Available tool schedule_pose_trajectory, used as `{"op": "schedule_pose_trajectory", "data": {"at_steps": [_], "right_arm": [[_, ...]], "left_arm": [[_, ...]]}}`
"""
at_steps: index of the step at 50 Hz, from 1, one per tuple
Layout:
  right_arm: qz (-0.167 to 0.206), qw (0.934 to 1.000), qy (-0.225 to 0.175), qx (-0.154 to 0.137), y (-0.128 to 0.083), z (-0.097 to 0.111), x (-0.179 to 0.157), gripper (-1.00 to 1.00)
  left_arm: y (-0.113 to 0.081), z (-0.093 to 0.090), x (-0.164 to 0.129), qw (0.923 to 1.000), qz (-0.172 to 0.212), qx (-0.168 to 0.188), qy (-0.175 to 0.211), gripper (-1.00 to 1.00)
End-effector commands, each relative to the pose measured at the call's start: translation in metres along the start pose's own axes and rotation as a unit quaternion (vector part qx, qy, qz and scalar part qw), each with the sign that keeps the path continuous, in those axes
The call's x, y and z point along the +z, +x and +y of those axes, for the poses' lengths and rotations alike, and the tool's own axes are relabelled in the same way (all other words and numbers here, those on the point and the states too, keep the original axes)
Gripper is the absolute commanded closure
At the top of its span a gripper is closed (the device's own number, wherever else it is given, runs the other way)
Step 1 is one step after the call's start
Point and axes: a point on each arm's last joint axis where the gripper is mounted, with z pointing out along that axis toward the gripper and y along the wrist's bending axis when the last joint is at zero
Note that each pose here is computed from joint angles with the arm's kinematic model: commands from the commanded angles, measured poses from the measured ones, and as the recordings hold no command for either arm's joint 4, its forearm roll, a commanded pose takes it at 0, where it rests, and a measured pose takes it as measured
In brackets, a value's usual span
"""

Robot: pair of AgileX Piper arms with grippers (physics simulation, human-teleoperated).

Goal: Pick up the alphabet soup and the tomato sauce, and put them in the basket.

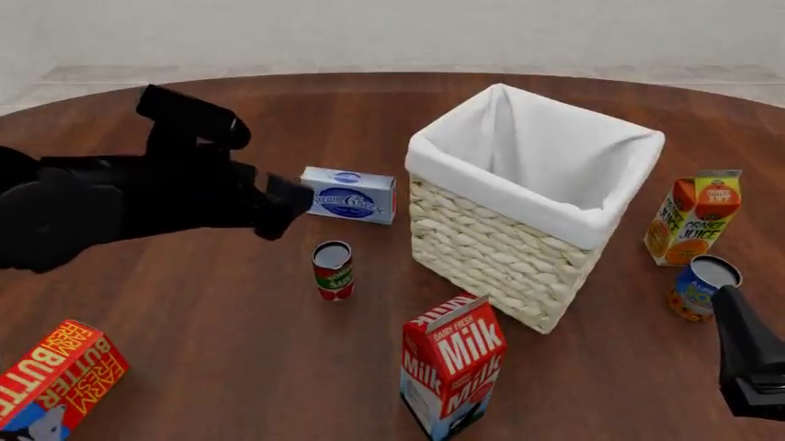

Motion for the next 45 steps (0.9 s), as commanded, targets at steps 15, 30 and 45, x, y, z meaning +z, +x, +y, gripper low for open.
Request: {"op": "schedule_pose_trajectory", "data": {"at_steps": [15,30,45], "right_arm": [[0.0,1.0,0.0,-0.001,0.0,0.0,0.0,-1.0],[0.0,1.0,0.002,-0.001,0.0,0.0,0.0,-1.0],[0.0,1.0,0.002,0.0,0.0,0.0,0.0,-1.0]], "left_arm": [[0.016,-0.004,0.033,0.9992,0.04,-0.003,0.006,-1.0],[0.03,-0.001,0.055,0.9982,0.06,-0.001,0.001,-1.0],[0.04,-0.003,0.074,0.9976,0.069,0.0,0.003,-1.0]]}}
